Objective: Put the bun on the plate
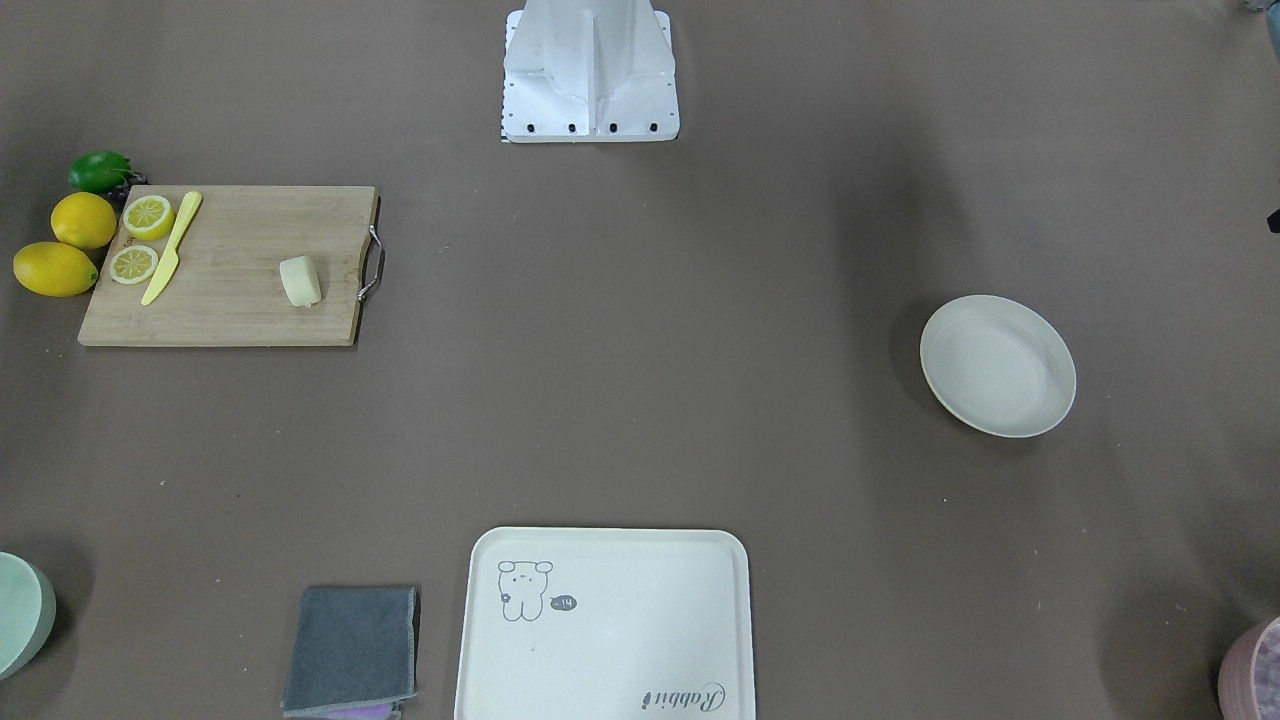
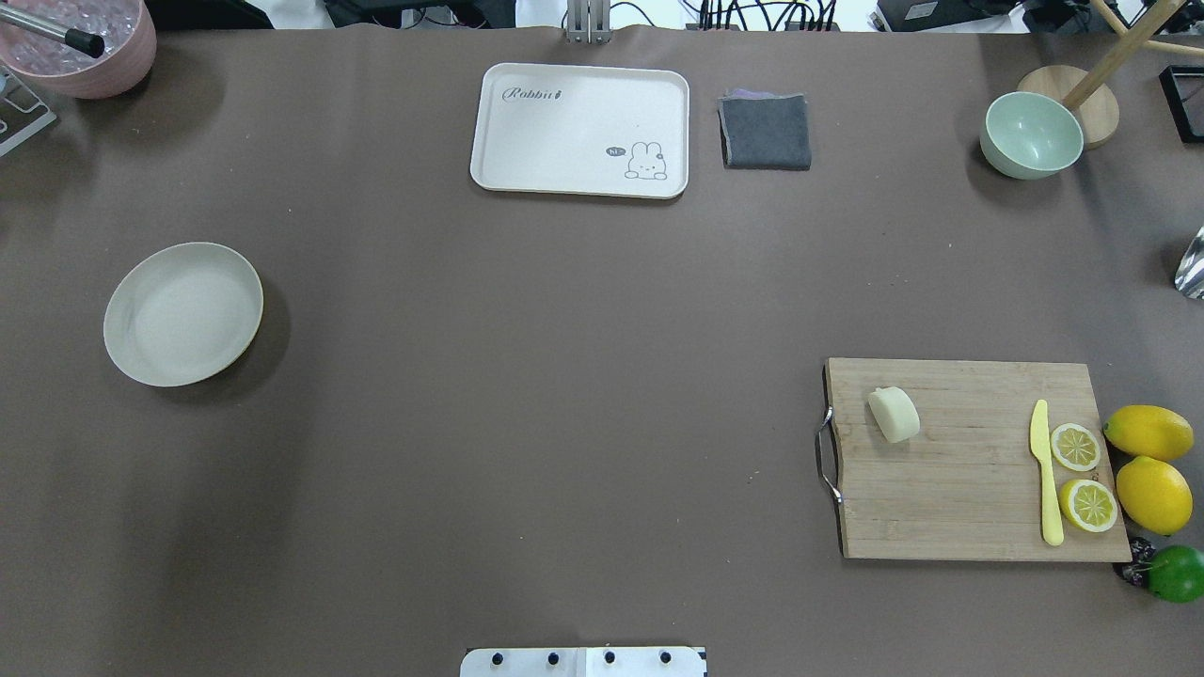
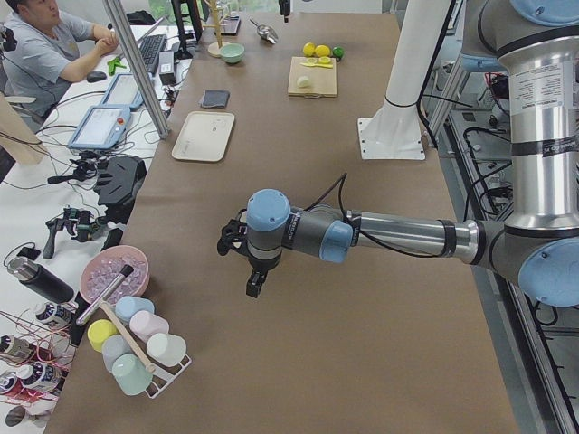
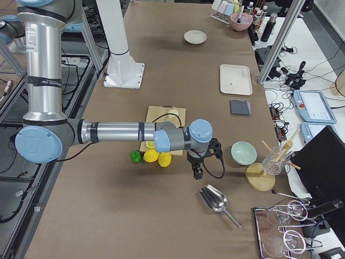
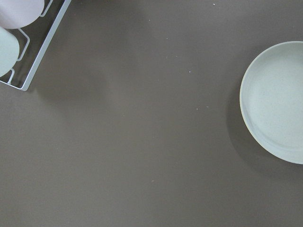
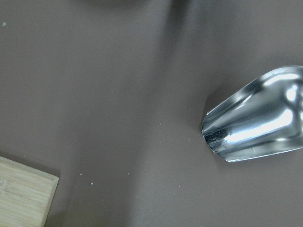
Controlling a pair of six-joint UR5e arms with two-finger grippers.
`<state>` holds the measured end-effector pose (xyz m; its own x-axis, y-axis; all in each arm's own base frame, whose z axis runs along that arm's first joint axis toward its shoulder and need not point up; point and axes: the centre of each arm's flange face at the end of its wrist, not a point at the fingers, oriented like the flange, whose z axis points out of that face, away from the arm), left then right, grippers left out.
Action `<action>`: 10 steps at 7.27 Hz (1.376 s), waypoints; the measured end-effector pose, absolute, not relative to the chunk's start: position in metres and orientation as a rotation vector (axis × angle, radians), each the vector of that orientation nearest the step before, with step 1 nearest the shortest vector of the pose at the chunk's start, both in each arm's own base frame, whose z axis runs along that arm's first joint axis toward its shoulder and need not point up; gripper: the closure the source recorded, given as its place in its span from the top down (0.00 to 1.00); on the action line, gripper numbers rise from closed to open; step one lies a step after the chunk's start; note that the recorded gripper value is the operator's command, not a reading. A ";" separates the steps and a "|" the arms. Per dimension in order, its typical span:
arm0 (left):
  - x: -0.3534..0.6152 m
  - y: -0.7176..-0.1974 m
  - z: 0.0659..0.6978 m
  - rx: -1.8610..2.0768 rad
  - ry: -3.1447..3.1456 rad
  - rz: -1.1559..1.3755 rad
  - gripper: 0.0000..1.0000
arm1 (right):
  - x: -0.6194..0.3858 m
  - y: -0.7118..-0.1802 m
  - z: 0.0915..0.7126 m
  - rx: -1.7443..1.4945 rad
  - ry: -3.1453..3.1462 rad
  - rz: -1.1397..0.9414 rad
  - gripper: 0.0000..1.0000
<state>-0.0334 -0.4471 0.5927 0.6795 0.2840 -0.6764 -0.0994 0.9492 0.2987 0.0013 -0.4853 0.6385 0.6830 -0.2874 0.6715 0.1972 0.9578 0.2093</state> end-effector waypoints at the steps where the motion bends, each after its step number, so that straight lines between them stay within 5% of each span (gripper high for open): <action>1: -0.039 -0.445 0.591 0.248 0.780 0.208 0.98 | 0.006 -0.483 0.640 0.126 -0.774 -0.273 1.00; 10: -0.063 -0.407 0.607 0.208 0.755 0.125 0.97 | 0.012 -0.478 0.643 0.132 -0.769 -0.270 1.00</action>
<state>-0.0627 -0.4070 0.6073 0.7221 0.1873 -0.6659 -0.0382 0.9720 0.2320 0.0116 -0.4783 0.6428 0.6865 -0.2883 0.6676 0.1922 0.9573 0.2159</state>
